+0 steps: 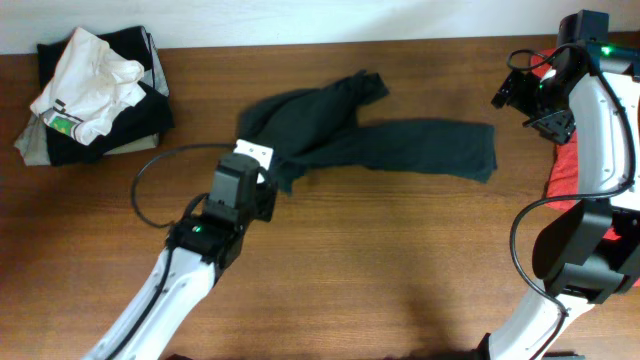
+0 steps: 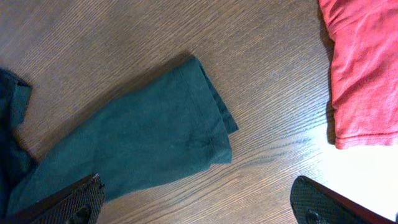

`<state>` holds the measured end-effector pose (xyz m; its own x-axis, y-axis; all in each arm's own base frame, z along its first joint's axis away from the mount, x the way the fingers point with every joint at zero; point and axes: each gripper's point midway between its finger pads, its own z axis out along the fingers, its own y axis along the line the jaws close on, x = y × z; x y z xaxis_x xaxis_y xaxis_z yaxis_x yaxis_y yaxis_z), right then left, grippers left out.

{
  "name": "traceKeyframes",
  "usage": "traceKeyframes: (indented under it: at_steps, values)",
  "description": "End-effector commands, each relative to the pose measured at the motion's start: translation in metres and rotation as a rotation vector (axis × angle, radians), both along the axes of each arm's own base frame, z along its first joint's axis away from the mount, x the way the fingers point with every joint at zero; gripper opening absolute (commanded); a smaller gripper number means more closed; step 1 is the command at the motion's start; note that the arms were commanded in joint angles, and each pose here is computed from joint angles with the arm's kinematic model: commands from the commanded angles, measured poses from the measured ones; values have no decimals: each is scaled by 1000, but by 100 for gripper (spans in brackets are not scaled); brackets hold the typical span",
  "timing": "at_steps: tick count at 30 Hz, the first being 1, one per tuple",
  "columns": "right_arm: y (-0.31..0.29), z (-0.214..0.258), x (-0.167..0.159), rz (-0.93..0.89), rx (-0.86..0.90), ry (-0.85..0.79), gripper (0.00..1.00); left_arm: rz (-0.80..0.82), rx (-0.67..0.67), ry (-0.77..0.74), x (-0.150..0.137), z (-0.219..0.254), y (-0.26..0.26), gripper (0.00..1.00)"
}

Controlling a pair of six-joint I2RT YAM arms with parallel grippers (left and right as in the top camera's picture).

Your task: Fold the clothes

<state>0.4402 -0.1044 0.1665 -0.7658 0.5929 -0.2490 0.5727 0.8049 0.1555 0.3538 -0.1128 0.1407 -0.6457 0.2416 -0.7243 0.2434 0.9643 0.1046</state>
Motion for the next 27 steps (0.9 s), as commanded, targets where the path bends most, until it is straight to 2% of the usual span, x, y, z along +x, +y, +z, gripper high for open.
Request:
traceKeyframes:
  at_steps: [1,7,10,13,15,17,23,25,27]
  values:
    - [1,-2,-1,-9,3,6,99,180,-56,-36,-24,33,31,0]
    - [1,-2,-1,-9,3,7,99,290,-43,-154,-61,80,67,0]
    - [1,-2,-1,-8,3,6,99,431,-32,-234,-78,102,97,0]
    - [3,1,8,-26,21,-33,99,420,-53,-244,-80,105,95,0]
    - [1,7,25,-17,19,-108,99,403,-54,-196,-81,95,91,0]
    - [13,6,22,4,85,-96,99,433,-66,-155,-82,84,91,0]
    - [42,-5,-25,66,198,97,99,470,61,86,-62,10,83,0]
    - [62,-8,-45,177,211,181,98,481,110,168,-58,-19,82,0]
    - [78,-11,-50,234,213,208,98,497,124,203,-57,-31,81,0]
